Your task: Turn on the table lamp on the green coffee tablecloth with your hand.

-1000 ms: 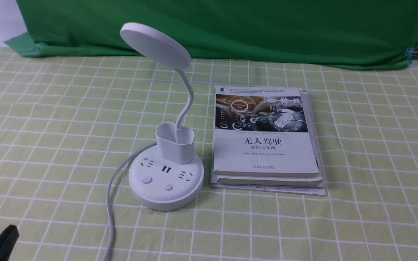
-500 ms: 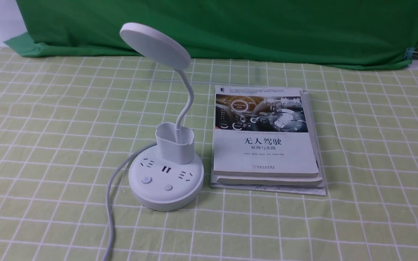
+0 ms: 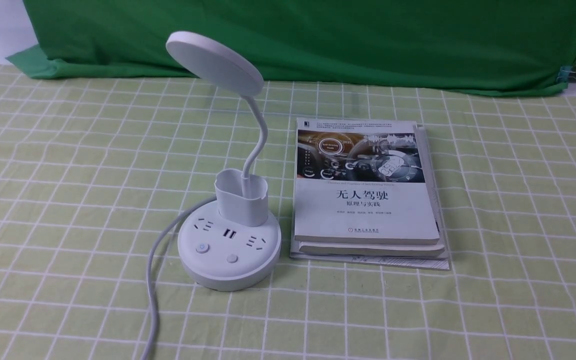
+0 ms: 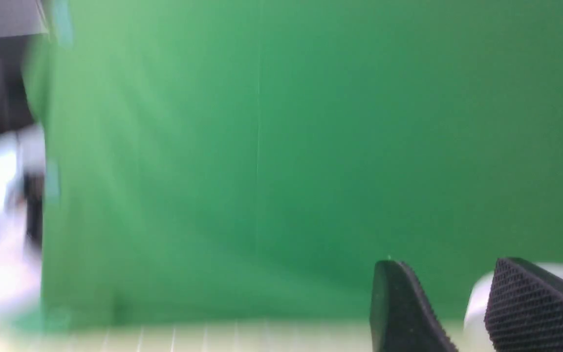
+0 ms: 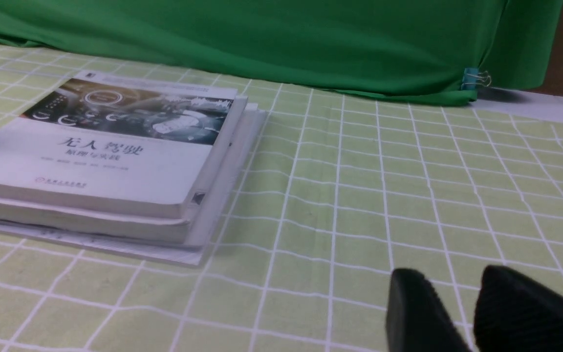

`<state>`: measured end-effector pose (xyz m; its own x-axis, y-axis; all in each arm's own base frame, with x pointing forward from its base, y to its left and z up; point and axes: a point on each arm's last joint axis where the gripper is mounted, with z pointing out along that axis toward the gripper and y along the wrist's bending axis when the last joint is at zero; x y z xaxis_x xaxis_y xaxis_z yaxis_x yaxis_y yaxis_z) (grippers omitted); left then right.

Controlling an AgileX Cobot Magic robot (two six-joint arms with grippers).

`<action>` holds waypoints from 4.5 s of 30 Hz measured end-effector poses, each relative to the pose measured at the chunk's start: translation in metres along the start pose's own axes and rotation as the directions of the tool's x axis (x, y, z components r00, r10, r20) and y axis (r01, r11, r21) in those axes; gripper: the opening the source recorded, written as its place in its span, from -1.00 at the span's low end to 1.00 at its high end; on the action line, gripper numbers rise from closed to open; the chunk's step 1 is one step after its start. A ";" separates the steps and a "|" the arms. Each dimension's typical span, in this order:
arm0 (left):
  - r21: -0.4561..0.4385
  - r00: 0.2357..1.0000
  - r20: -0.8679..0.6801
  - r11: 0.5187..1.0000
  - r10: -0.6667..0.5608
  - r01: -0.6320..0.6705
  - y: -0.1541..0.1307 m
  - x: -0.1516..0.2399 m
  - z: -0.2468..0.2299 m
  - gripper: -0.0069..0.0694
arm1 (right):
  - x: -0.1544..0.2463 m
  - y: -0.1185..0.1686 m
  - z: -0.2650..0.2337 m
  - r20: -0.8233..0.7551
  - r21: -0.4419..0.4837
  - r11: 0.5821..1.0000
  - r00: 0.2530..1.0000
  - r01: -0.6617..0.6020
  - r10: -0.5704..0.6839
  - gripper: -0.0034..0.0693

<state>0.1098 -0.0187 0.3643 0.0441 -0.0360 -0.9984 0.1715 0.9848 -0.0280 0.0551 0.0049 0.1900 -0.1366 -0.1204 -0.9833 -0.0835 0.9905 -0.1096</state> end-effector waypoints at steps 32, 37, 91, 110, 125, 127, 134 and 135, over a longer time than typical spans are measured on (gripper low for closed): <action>0.248 0.368 -0.904 0.968 0.218 0.035 -0.089 0.139 0.204 -0.80 | 0.000 0.000 0.000 0.000 0.000 1.000 1.000 0.001 -0.001 -0.23; 0.272 0.321 -0.914 0.961 0.247 0.037 -0.099 0.158 0.218 -0.80 | 0.000 0.000 0.000 0.000 0.000 1.000 1.000 0.001 -0.001 -0.23; 0.301 0.392 -0.882 0.953 0.263 0.039 -0.102 0.196 0.213 -0.80 | 0.000 0.000 0.000 0.000 0.000 1.000 1.000 0.000 0.000 -0.23; 0.296 0.373 -0.892 0.954 0.256 0.054 -0.102 0.188 0.210 -0.80 | 0.000 0.000 0.000 0.000 0.000 1.000 1.000 0.000 0.000 -0.23; 0.286 0.374 -0.895 0.956 0.243 0.064 -0.105 0.200 0.217 -0.80 | 0.000 0.000 0.000 0.000 0.000 1.000 1.000 0.000 0.000 -0.23; 0.286 0.379 -0.893 0.956 0.242 0.063 -0.105 0.200 0.217 -0.80 | 0.000 0.000 0.000 0.000 0.000 1.000 1.000 0.000 0.000 -0.23; 0.280 0.419 -0.878 0.958 0.231 0.059 -0.103 0.186 0.214 -0.80 | 0.000 0.000 0.000 0.000 0.000 1.000 1.000 0.000 0.000 -0.23; 0.281 0.433 -0.871 0.958 0.232 0.053 -0.102 0.178 0.212 -0.80 | 0.000 0.000 0.000 0.000 0.000 1.000 1.000 0.000 0.000 -0.23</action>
<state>0.3088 -0.1616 0.1998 -0.7985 0.3604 -0.4822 0.4430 0.8941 -0.0653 0.0551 0.0049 0.1900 -0.1366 -0.1204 -0.9833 -0.0835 0.9905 -0.1097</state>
